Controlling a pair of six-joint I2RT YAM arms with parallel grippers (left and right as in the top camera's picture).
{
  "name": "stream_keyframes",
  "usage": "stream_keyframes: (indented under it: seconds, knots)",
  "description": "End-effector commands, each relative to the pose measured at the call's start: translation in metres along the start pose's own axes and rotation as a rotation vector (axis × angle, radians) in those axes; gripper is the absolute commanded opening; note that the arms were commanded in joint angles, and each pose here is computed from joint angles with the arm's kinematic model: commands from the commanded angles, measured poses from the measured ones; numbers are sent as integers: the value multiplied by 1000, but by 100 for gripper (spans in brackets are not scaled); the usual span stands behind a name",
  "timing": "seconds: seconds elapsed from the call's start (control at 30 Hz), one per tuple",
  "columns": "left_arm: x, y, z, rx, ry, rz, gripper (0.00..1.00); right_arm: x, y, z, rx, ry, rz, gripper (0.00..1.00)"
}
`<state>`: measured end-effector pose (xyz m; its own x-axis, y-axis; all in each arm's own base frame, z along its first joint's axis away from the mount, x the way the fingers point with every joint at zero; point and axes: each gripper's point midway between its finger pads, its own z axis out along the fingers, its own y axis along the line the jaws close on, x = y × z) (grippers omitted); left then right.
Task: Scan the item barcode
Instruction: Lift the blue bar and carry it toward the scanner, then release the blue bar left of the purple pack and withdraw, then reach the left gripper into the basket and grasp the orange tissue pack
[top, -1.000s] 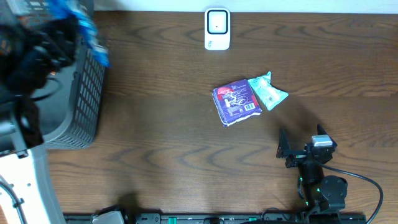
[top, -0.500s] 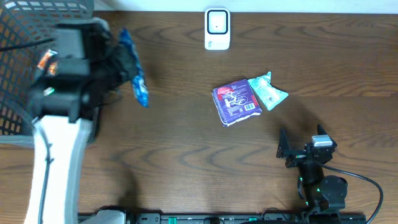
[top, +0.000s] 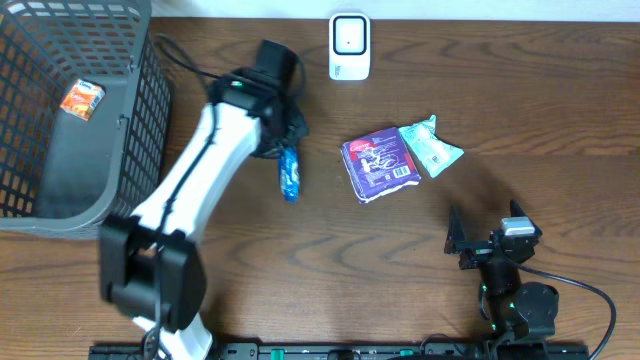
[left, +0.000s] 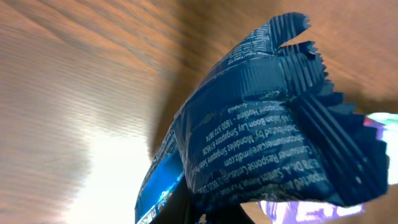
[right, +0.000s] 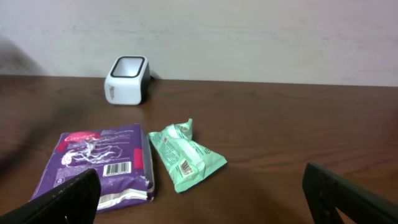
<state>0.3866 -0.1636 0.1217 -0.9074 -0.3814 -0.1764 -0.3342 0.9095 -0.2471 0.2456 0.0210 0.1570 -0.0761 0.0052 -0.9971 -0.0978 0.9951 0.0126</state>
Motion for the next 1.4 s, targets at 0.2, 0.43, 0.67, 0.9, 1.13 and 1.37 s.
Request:
stream_keyframes:
  seconds: [0.2, 0.43, 0.67, 0.9, 1.13, 1.37]
  knots:
    - [13, -36, 16, 82, 11, 91, 46, 1, 0, 0, 4, 2, -15, 99]
    - [-6, -50, -5, 148, -57, 179, 67, 1, 0, 0, 4, 1, -15, 99]
    - [-66, -46, -107, 211, -345, 341, 67, 1, 0, 0, 4, 1, -15, 99]
    - [-160, 81, -231, -107, -821, 52, 69, 1, 0, 0, 4, 2, -15, 99]
    - [-204, 212, -262, -278, -924, -219, 69, 1, 0, 0, 4, 1, -15, 99]
    - [-222, 298, -224, -413, -833, -332, 69, 1, 0, 0, 4, 1, -15, 99]
